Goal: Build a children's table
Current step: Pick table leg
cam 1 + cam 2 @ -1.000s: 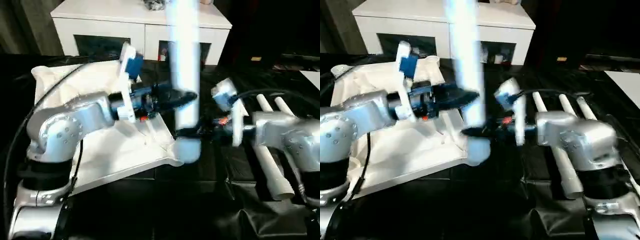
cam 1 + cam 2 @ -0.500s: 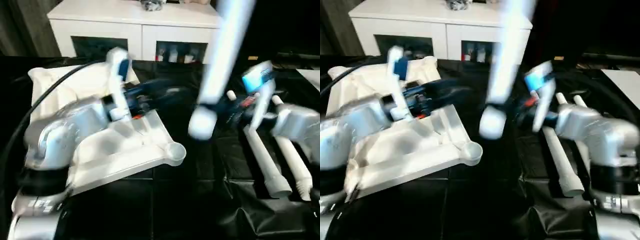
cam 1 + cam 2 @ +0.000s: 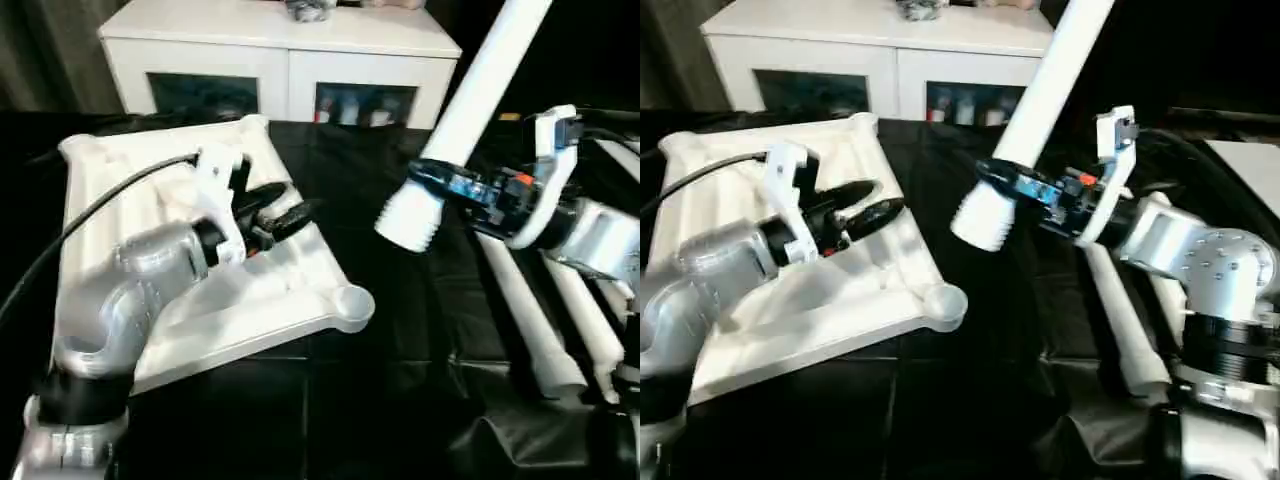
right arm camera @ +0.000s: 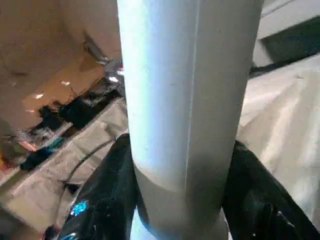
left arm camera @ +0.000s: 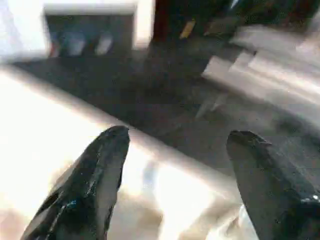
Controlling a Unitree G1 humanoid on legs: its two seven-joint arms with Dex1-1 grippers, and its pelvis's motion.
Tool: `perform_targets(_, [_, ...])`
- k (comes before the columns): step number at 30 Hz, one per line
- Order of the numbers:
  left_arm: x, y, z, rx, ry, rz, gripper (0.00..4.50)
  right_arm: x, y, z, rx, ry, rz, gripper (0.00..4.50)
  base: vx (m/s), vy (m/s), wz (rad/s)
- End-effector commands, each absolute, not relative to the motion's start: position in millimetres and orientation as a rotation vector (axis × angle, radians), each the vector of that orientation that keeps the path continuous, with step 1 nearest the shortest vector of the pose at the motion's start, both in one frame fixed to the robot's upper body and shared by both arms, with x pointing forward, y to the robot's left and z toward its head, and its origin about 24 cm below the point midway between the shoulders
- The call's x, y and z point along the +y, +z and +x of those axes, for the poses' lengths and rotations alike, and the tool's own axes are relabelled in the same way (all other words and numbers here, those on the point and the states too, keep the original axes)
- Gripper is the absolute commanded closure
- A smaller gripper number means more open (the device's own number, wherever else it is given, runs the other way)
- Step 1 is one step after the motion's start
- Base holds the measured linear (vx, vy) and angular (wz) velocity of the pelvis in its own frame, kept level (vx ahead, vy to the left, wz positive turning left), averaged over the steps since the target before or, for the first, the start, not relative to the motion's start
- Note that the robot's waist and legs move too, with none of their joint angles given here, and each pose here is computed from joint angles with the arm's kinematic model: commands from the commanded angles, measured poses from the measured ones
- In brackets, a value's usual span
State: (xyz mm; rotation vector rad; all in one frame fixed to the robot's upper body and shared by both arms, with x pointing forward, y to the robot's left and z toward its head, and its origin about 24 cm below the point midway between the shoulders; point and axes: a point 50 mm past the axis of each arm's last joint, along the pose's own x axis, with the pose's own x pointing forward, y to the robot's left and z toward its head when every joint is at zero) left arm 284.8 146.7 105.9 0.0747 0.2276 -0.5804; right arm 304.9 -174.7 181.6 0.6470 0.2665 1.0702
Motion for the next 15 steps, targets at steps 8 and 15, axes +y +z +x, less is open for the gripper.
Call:
perform_targets(8, [145.8,104.7,279.2,0.102,-0.519,0.224,0.95,-141.0,166.7,317.2,0.024,0.772,0.203,2.62,0.0,0.0,0.0])
perform_targets(15, [137.8,92.9,264.3,0.085,-0.757,0.383,0.95,-136.3,131.0,314.6,0.093,0.693,0.251,2.63,0.0,0.0,0.0])
